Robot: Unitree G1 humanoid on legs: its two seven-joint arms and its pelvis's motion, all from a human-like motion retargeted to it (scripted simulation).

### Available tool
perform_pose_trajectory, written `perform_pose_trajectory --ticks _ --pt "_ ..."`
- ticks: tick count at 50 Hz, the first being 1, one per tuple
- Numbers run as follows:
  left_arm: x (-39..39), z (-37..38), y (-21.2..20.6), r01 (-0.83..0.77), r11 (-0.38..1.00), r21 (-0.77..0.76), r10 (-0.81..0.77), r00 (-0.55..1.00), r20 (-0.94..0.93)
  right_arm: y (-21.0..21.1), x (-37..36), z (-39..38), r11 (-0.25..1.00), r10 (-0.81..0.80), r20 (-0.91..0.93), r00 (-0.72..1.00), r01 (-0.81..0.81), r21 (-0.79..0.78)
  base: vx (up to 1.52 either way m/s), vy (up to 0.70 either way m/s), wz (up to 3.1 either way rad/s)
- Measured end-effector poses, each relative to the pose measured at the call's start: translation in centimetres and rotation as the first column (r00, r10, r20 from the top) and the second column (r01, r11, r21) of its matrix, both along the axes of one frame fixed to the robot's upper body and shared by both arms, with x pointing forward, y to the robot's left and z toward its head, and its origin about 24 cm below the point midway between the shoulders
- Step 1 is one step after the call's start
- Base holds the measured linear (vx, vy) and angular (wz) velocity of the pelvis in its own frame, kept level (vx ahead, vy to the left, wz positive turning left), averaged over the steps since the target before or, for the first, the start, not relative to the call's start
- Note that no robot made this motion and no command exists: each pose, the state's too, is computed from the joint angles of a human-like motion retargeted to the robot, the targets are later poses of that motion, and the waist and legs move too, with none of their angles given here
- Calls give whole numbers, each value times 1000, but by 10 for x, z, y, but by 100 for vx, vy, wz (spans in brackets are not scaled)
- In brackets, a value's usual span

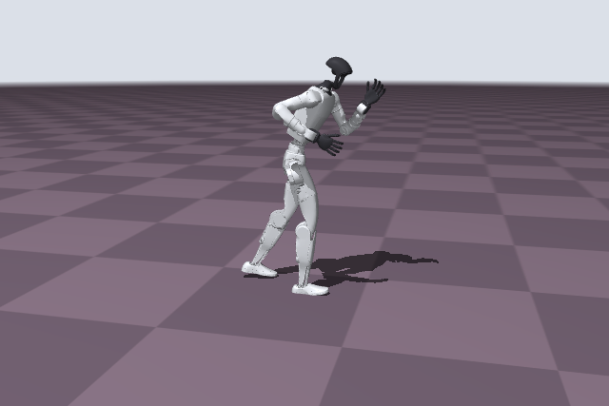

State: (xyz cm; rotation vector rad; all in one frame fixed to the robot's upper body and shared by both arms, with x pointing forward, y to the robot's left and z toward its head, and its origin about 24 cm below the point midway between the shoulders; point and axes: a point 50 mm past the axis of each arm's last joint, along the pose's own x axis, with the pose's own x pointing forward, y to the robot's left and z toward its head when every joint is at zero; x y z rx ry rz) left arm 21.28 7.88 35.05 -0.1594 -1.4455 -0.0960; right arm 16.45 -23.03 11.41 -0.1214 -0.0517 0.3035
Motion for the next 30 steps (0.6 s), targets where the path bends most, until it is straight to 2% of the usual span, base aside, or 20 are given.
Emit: perform_pose_trajectory --ticks 3,5,8,10,12,15,17,18,19,20,21,22,23,24,25,27,30 --pt "-8 -6 -18 174 979 102 -172 985 -28 -21 -7 -9 992 -117 -40 992 114 -51 110 -25 2" --pt "-4 -26 -18 210 956 204 -200 977 -67 -24 -7 -14 986 -153 -12 988 152 -68 108 -25 -53" --pt "27 -101 6 64 959 274 38 936 -351 -3 13 -21 986 -162 76 984 159 42 107 -19 -118" --pt "35 -175 38 -8 948 319 210 768 -605 25 40 -4 983 -140 222 965 108 150 103 -12 -161" --pt "21 -239 69 74 947 314 228 533 -815 62 66 40 962 -79 419 905 -41 268 99 -9 -158" --pt "-30 -268 134 58 836 546 497 344 -797 106 69 112 863 -91 682 726 -285 417 105 -2 -170" --pt "-58 -274 149 125 920 372 343 201 -917 129 59 145 704 -141 723 677 -445 553 108 9 -140" --pt "-71 -290 162 91 914 395 396 3 -918 139 57 157 644 -142 713 687 -483 593 106 15 -106" --pt "-79 -291 176 24 871 491 491 -72 -868 146 51 168 586 -143 719 680 -527 615 105 19 -86" --pt "-83 -283 188 -56 794 605 600 -80 -796 149 44 177 527 -146 732 666 -573 627 107 24 -61" --pt "-85 -265 197 -113 625 773 780 33 -625 143 37 181 507 -172 767 618 -612 606 108 28 -39" --pt "-87 -255 199 -136 525 840 850 128 -511 140 30 184 503 -171 800 575 -647 573 109 32 -11" --pt "-86 -255 197 -96 571 816 819 145 -556 141 26 183 529 -117 829 546 -672 518 110 34 5" --pt "-77 -246 202 -75 682 728 730 141 -669 149 23 177 564 -2 853 522 -704 432 111 35 19" --pt "-68 -230 211 -54 816 575 575 180 -798 160 21 168 583 148 856 496 -743 329 110 35 36" --pt "-69 -271 173 205 892 403 384 129 -914 165 23 148 589 223 808 545 -736 334 108 35 57" --pt "-37 -282 147 114 905 409 377 230 -897 161 43 91 732 255 630 734 -572 370 101 32 71"
